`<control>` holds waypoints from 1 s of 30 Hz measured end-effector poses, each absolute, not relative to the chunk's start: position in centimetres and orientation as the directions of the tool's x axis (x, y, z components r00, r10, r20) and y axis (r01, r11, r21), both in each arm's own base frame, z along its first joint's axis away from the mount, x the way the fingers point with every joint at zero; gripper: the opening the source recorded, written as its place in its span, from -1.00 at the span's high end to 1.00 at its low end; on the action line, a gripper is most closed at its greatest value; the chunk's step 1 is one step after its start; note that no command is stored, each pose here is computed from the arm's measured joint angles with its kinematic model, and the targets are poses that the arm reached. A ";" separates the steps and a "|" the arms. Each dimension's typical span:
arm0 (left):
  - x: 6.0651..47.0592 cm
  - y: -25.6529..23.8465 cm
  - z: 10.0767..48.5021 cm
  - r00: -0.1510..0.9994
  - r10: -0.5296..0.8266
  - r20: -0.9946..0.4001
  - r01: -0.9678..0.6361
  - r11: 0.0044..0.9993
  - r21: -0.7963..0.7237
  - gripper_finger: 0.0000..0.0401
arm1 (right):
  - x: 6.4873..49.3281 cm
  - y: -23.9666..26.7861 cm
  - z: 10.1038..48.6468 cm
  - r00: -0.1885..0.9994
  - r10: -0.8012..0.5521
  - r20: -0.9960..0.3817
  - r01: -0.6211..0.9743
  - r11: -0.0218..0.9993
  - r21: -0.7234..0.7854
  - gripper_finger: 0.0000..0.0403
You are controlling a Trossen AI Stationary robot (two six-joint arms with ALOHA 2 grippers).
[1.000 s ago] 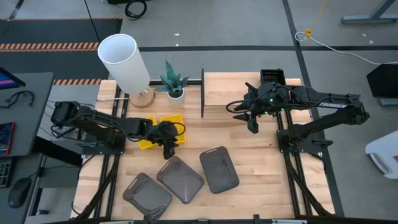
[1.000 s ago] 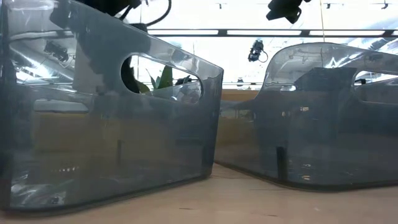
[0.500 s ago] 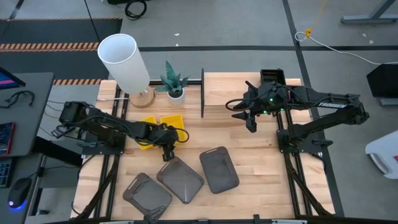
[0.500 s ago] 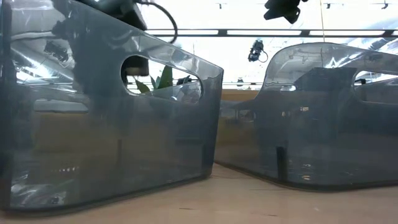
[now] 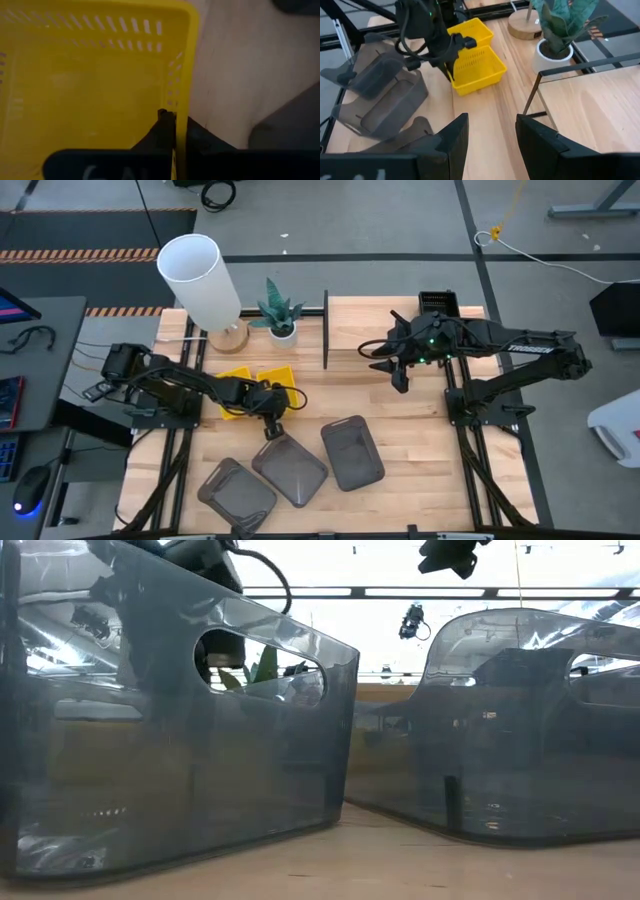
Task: Stack baskets on shelf by color
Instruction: Stack the yellow bin on the stacked yellow bin
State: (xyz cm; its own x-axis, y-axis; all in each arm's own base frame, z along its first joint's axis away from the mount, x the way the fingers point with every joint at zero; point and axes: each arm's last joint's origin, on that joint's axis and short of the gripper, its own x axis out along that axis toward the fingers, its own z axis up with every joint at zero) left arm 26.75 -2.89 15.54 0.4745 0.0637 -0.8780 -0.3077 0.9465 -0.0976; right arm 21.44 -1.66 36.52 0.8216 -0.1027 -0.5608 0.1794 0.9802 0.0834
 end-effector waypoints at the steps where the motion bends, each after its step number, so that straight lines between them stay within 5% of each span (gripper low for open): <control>1: 26.8 -2.9 15.7 0.474 0.061 -0.878 -0.305 0.947 -0.098 0.95 | 21.5 -1.7 36.6 0.825 -0.103 -0.555 0.178 0.981 0.082 0.17; 30: 29.0 -2.9 29.3 0.407 0.161 -0.899 -0.321 0.947 0.024 0.99 | 21.6 -1.6 36.4 0.819 -0.080 -0.568 0.161 0.982 0.094 0.17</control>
